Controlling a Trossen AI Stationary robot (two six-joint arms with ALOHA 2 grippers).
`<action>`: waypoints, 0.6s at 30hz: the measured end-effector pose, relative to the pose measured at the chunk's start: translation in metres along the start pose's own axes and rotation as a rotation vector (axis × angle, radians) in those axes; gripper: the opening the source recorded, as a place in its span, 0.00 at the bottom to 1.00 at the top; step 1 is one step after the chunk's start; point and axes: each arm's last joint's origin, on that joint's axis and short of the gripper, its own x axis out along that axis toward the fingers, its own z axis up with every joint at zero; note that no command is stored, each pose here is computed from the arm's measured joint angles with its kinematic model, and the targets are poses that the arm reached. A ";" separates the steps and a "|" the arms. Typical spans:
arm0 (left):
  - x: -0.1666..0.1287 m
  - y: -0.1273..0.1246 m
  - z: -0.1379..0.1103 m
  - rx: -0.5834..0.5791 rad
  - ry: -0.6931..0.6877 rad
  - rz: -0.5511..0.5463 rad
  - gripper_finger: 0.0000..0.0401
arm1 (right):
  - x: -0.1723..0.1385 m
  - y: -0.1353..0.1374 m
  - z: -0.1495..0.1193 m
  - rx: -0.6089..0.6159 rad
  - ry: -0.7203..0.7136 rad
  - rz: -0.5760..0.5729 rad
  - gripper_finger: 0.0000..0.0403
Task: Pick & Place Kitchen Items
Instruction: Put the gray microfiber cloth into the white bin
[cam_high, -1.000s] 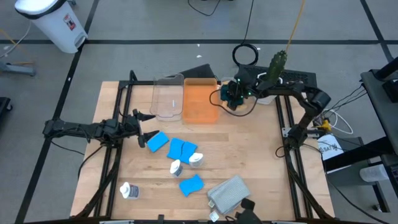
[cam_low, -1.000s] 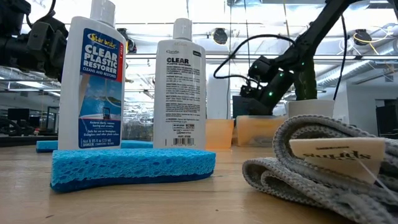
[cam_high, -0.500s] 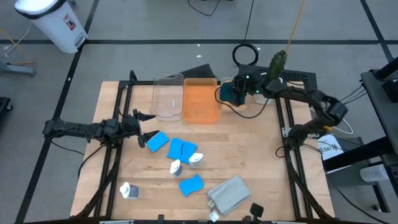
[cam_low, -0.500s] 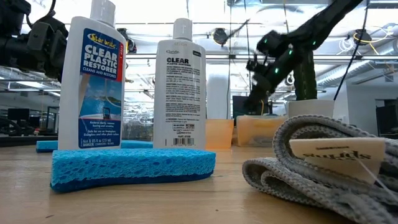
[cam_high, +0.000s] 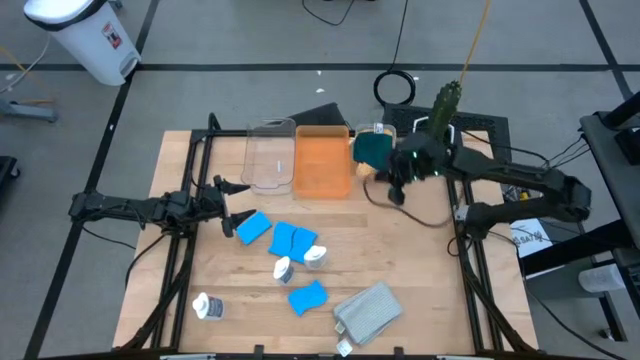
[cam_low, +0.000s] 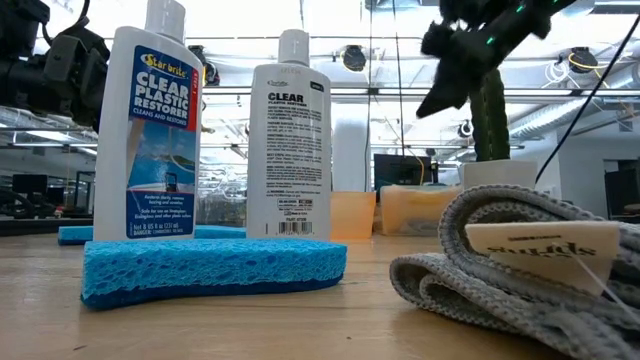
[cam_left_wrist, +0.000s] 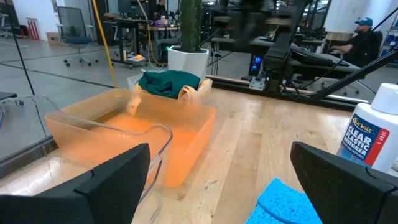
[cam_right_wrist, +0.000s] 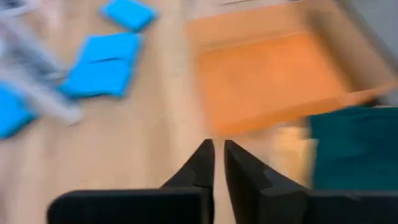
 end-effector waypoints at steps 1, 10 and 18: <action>0.000 0.000 0.000 0.000 0.000 0.000 0.98 | -0.002 0.010 -0.004 0.000 0.011 0.034 0.09; 0.000 0.000 0.000 0.000 0.000 0.000 0.98 | -0.002 0.094 -0.061 0.149 0.164 0.404 0.45; 0.000 0.000 0.000 0.000 0.000 0.000 0.98 | 0.011 0.142 -0.115 0.269 0.252 0.504 0.66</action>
